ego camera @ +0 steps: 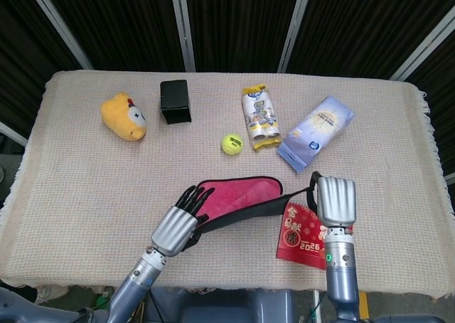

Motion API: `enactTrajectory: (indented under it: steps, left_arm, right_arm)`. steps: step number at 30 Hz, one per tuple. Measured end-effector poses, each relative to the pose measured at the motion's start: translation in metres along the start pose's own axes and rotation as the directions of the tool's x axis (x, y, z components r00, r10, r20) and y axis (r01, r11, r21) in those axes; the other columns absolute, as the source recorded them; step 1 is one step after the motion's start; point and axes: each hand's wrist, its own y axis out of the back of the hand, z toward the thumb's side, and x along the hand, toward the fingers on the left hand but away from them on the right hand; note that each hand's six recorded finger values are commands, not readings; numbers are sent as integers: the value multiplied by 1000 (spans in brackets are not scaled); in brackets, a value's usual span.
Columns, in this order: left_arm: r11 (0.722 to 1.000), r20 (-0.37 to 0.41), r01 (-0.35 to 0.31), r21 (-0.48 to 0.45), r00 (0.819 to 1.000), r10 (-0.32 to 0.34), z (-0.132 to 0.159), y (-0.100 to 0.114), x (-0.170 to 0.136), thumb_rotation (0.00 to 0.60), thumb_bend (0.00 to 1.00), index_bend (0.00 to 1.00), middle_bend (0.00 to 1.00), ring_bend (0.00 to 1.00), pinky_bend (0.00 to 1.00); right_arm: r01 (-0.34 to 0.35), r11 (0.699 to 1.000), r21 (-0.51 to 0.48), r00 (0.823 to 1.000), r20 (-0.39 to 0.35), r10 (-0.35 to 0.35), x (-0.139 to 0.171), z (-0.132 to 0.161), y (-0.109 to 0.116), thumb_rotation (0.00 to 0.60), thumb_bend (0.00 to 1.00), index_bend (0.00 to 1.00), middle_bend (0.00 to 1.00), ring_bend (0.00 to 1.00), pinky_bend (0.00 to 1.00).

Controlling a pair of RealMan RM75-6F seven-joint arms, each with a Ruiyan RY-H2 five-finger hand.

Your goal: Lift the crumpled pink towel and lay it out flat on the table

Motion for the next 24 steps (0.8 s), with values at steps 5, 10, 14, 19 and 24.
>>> enactTrajectory:
  steps: [5,10,14,19,24]
  left_arm:
    - [1000,7,12,6,1000,-12,0,-3,-4,600,610,490,0,0,0]
    - [999,25,38,13,999,-38,0,-6,-8,600,569,432,0,0,0]
    - [998,39,67,10,997,-68,1,-9,-11,600,562,400,0,0,0]
    - [994,52,110,15,993,-110,1,-10,-17,600,554,391,0,0,0]
    - [987,68,158,11,985,-158,2,-11,-24,600,554,389,0,0,0]
  right_arm:
    - [-18,999,32,1000,0,18,3,-1,-5,600,721,519,1000,1000,1000]
    - [-40,997,69,999,2,40,5,-2,-8,600,724,441,1000,1000,1000]
    - [-58,994,97,998,10,57,8,-2,-11,600,727,435,1000,1000,1000]
    - [-92,986,140,996,33,88,11,-4,-14,600,729,436,1000,1000,1000]
    - [-131,972,193,991,63,121,16,-7,-17,600,727,435,1000,1000,1000]
